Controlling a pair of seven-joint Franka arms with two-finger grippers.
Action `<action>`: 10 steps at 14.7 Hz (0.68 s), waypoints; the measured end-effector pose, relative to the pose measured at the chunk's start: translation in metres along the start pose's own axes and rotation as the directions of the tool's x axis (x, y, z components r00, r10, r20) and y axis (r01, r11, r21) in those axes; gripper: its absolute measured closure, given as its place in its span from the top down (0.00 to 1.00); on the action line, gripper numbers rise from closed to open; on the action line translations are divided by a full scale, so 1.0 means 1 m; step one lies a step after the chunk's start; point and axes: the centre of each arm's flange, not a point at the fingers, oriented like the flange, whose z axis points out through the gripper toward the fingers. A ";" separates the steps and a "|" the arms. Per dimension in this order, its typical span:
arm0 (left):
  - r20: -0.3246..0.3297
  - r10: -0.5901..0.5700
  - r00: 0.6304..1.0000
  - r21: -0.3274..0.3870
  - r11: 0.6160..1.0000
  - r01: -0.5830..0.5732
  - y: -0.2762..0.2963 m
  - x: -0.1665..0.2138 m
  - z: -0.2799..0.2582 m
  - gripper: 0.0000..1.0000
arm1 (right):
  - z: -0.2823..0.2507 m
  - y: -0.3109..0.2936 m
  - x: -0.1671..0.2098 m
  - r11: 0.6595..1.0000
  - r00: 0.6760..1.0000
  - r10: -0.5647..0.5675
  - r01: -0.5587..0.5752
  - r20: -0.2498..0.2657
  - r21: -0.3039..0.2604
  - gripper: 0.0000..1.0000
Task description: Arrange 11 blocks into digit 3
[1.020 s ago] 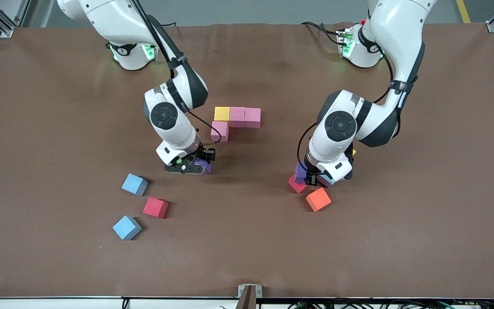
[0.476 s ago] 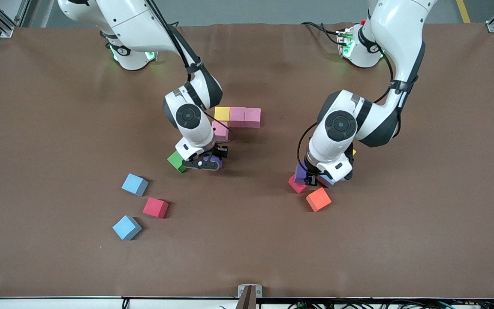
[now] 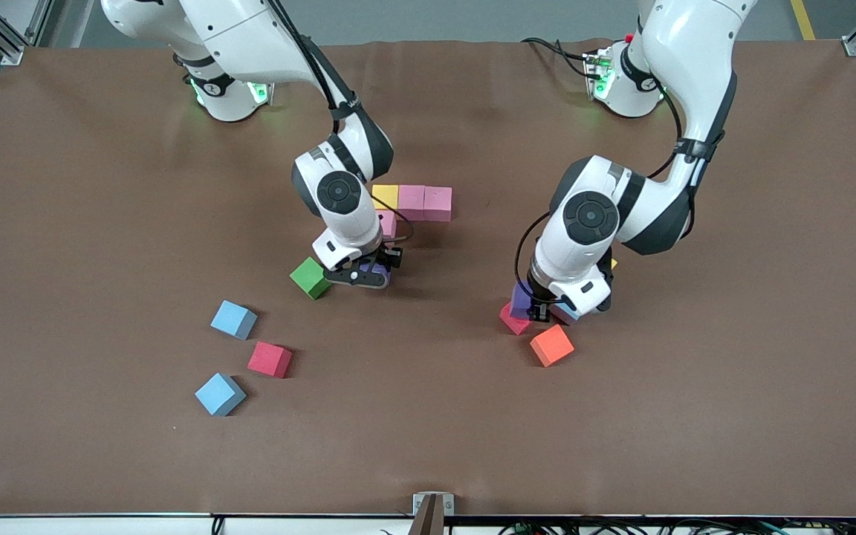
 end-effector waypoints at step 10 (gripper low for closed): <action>0.000 0.009 1.000 0.008 1.000 -0.009 -0.003 -0.006 0.003 0.55 | -0.003 0.003 -0.005 1.000 1.000 0.001 -0.001 -0.007 -0.012 0.60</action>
